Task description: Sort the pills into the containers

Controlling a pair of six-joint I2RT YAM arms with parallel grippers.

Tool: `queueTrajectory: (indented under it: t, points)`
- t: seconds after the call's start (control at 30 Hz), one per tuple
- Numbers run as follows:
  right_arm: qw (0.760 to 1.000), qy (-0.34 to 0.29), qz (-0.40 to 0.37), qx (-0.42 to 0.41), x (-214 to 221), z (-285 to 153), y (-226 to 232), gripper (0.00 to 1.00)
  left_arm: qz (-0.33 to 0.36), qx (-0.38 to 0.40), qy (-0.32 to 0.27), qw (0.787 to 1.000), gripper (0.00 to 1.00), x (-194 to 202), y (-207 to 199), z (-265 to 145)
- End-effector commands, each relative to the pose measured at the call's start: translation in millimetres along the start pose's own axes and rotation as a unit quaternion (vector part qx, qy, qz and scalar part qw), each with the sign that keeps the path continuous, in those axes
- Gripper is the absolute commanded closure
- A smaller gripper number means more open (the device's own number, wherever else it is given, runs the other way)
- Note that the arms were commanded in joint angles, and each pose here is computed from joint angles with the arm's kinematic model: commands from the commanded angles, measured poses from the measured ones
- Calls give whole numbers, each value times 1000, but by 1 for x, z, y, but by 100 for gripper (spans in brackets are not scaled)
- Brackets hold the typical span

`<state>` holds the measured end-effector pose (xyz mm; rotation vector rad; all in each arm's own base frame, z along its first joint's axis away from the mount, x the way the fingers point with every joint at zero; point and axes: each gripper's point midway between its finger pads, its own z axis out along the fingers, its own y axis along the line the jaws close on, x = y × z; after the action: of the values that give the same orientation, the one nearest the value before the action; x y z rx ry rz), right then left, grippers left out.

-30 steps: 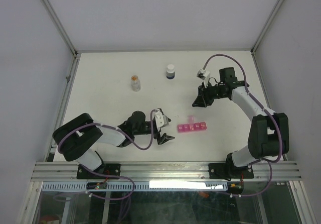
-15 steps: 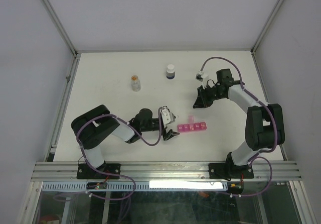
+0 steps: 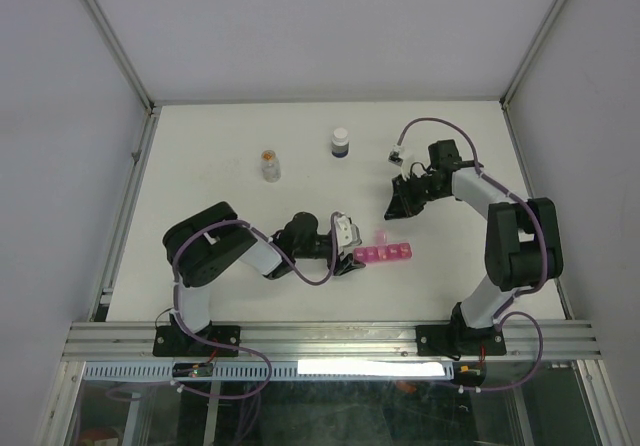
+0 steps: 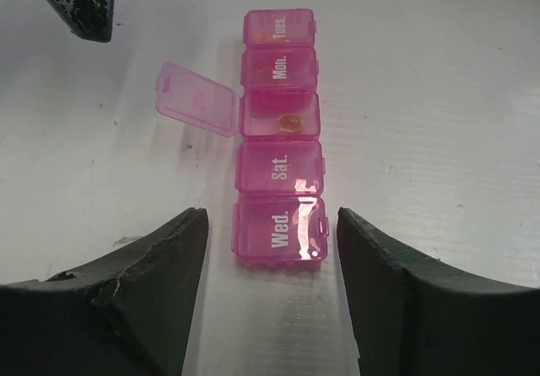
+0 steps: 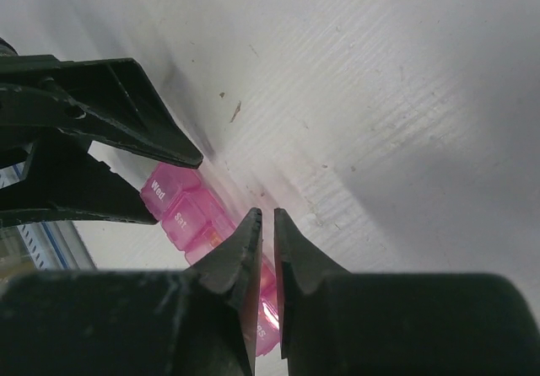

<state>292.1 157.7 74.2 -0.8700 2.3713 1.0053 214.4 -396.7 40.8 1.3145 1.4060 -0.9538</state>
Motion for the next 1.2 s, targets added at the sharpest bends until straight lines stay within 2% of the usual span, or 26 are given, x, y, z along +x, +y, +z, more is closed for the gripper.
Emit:
queueTrajectory:
  t: [0.0, 0.23, 0.33, 0.6, 0.83, 1.0, 1.17]
  points:
    - [1000, -6, -6, 4, -7, -2, -4, 88, 16, 29, -18, 999, 40, -13, -7, 9]
    - [1000, 2, 2, 0, -3, 2, -5, 88, 8, 38, -3, 999, 46, -8, -9, 11]
    - [1000, 12, 7, -5, 2, 6, -5, 88, 8, 40, 0, 999, 54, -8, -9, 12]
    - [999, 36, 6, -14, 11, 14, -2, 88, 7, 41, 8, 999, 66, -6, -8, 12]
    - [996, 46, -13, -73, 16, 11, 23, 89, 6, 44, 9, 999, 76, -5, -8, 13]
    - [993, 52, -48, -93, 25, 3, 44, 90, 6, 44, 9, 999, 77, -6, -9, 12]
    - [990, 87, -81, -69, 45, 3, 52, 90, 7, 44, 9, 999, 77, -6, -9, 13]
